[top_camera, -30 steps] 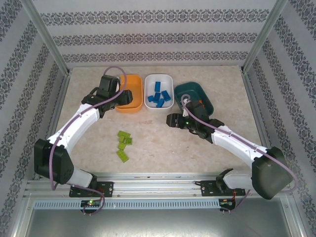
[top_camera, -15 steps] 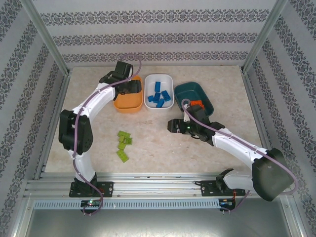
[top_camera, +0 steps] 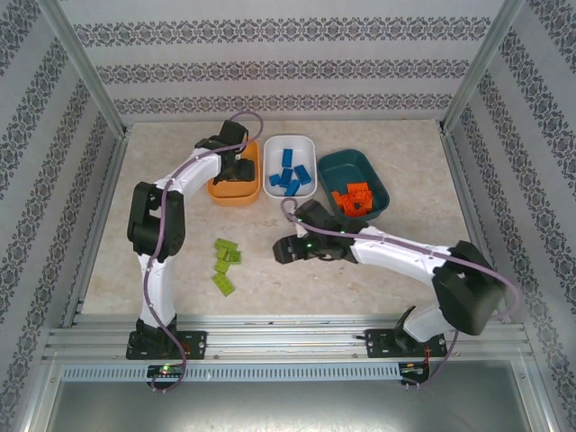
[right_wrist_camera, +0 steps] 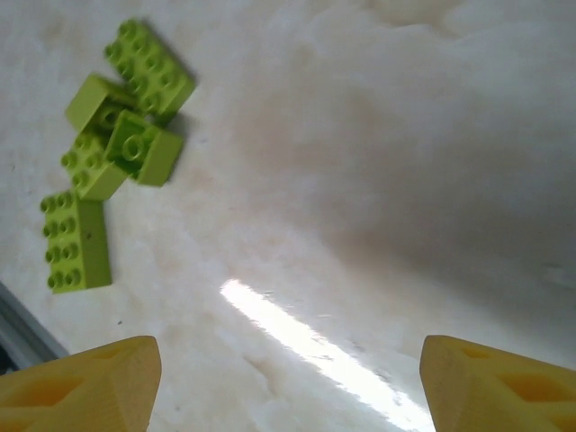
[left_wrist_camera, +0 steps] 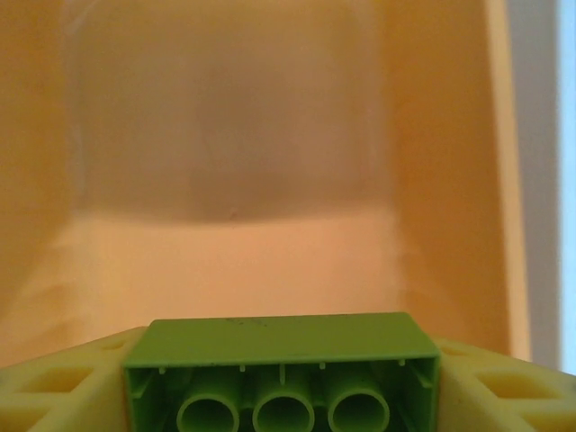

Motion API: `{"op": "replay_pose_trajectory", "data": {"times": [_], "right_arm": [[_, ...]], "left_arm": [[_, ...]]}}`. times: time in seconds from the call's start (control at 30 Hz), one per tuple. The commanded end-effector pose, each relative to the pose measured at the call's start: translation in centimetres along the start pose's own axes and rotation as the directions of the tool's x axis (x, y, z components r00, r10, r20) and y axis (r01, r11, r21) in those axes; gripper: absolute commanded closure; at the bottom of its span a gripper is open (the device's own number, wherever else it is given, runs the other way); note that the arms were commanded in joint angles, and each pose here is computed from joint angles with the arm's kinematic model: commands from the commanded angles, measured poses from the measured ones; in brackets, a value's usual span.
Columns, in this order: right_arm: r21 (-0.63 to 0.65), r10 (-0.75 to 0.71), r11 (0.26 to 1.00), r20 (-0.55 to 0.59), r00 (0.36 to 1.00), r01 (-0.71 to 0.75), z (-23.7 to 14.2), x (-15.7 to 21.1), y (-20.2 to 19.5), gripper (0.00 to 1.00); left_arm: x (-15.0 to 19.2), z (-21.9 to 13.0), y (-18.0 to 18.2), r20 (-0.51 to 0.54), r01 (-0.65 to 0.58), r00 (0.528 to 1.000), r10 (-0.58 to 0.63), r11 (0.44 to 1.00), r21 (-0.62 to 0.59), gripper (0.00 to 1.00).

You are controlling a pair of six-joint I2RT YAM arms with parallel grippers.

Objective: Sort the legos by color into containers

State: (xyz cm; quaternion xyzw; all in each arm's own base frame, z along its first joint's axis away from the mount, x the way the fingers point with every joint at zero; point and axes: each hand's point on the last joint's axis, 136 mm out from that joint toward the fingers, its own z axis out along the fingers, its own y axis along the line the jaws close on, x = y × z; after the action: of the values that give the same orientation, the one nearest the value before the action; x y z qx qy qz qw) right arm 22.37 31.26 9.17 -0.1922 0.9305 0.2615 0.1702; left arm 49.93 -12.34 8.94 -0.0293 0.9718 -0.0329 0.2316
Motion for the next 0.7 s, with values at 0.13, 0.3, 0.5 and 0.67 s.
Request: {"op": "replay_pose_trajectory", "data": {"times": [0.13, 0.3, 0.5, 0.67], "right_arm": [[-0.002, -0.207, 0.978, -0.115, 0.972, 0.208, 3.7, 1.8, 6.5, 0.23], [-0.043, -0.279, 0.960, -0.161, 0.947, 0.275, 5.9, 3.3, 10.4, 0.23], [0.005, -0.368, 0.926, -0.229, 0.901, 0.379, 8.2, 5.3, 12.4, 0.23], [0.056, -0.366, 0.918, -0.254, 0.895, 0.392, 10.1, 5.5, 11.5, 0.24]], "left_arm": [[-1.9, -4.9, 1.1, 0.064, 0.050, 0.997, -0.053, 0.998, 0.047, 0.04], [-2.6, -9.2, 2.3, 0.116, 0.074, 0.990, -0.082, 0.995, 0.074, 0.00], [-1.6, -16.2, 4.3, 0.209, 0.107, 0.969, -0.130, 0.987, 0.119, 0.00], [1.4, -20.4, 7.0, 0.269, 0.145, 0.948, -0.170, 0.983, 0.112, 0.00]]}}
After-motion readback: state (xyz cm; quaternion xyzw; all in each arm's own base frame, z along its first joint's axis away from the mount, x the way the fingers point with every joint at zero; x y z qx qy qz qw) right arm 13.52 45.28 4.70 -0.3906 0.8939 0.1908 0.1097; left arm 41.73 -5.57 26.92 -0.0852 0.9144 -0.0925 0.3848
